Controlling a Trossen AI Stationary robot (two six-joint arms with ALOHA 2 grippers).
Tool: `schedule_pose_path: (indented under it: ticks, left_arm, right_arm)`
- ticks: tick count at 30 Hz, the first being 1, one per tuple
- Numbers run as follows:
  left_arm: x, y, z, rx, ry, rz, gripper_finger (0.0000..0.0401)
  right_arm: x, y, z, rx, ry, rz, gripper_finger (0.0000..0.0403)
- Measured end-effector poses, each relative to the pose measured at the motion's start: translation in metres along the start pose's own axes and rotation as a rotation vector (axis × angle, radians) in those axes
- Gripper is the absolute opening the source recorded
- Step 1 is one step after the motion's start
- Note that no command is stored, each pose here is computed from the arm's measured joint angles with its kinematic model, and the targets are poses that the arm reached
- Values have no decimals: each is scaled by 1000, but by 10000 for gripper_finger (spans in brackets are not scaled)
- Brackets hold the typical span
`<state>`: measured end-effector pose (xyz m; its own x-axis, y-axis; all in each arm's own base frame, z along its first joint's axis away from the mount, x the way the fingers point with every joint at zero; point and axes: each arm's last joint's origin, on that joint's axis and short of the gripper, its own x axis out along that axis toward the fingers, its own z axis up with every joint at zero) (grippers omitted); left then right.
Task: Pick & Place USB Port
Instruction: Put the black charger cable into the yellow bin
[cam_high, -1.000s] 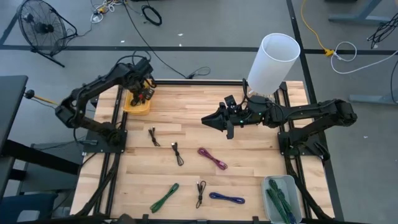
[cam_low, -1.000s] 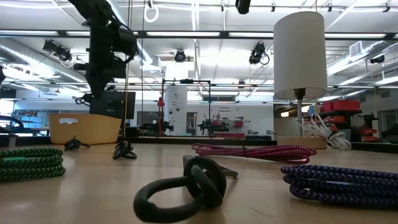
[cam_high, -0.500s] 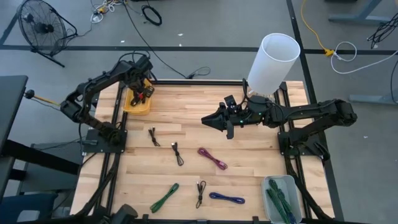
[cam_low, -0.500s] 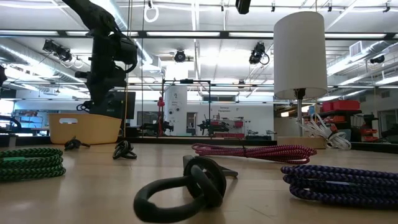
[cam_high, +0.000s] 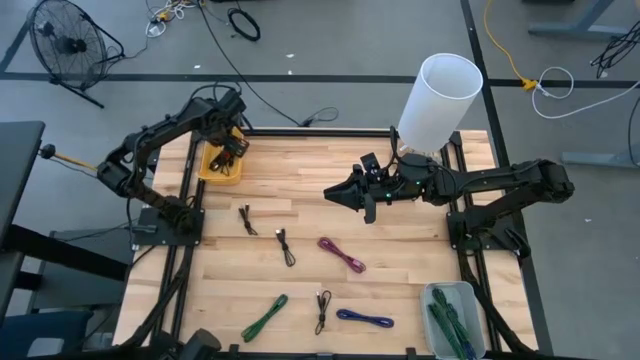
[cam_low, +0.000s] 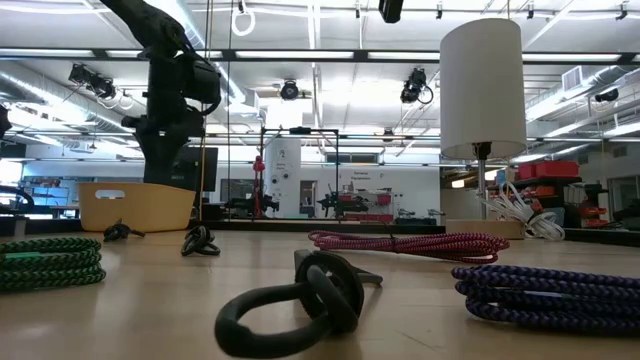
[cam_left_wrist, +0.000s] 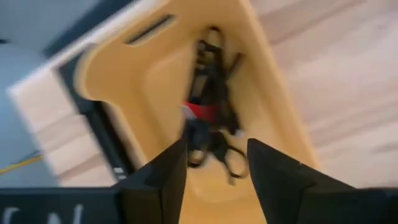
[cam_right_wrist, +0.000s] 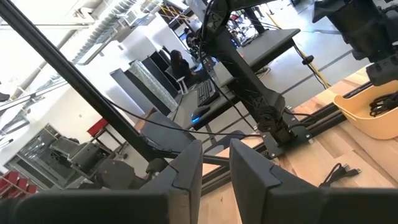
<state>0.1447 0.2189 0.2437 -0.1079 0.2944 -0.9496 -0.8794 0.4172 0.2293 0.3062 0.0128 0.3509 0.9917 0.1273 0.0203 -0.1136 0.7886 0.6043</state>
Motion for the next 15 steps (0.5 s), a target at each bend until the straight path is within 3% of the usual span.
schedule_pose_path:
  ticks: [10,15]
  left_arm:
    - [-43,-6,-28,24,-30,-367,177]
    - [-74,-14,-55,-62,-9,-523,177]
  right_arm:
    - [0,-1,-1,3,12,-9,82]
    - [0,-1,-1,-3,11,-9,82]
